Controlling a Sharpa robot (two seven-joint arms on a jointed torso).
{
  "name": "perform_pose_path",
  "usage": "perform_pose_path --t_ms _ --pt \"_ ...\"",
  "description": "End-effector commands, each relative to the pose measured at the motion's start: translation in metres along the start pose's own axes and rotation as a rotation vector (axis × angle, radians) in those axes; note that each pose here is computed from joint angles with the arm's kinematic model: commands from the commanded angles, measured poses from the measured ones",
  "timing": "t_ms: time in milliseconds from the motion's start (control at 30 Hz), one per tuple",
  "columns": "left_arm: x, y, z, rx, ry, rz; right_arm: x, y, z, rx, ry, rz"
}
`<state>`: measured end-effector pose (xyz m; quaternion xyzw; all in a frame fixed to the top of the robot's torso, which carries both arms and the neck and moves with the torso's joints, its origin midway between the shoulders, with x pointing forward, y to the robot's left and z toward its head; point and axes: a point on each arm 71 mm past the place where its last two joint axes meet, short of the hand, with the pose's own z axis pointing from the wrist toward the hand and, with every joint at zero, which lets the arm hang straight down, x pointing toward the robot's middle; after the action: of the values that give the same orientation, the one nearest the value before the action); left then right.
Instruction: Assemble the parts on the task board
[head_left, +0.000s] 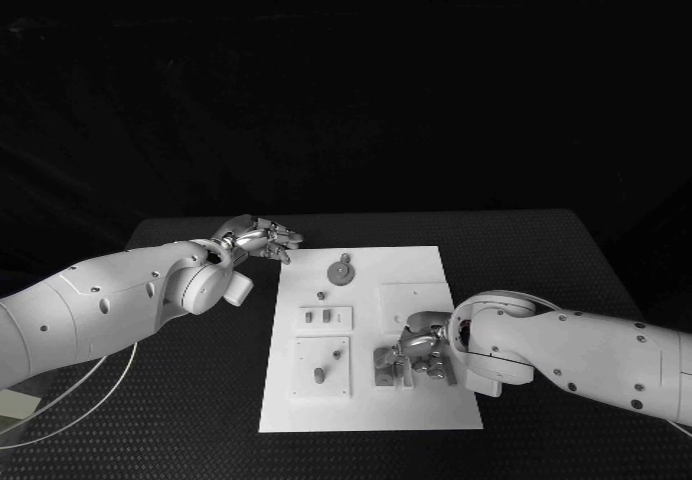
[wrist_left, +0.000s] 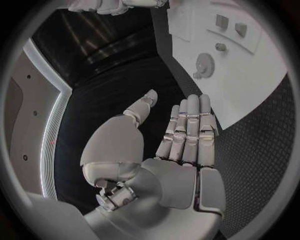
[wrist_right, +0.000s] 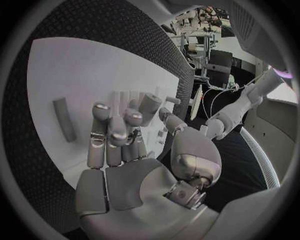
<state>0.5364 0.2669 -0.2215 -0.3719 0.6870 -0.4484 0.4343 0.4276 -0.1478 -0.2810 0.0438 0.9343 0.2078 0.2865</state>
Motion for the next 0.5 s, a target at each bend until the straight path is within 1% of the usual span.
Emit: perform_pose_path --t_ms 33,400,500 --pt "0.0018 -0.0013 0.0003 0.005 0.016 -0.008 0.002 -0.002 0.0 -0.006 -0.013 -0.048" --pt "0.0011 -0.0009 0.0 0.004 0.016 -0.008 0.005 -0.004 -0.011 -0.062 -0.016 -0.046" --pt "0.0011 -0.0009 0.0 0.004 0.017 -0.008 0.005 -0.004 -0.013 -0.069 -0.006 -0.051"
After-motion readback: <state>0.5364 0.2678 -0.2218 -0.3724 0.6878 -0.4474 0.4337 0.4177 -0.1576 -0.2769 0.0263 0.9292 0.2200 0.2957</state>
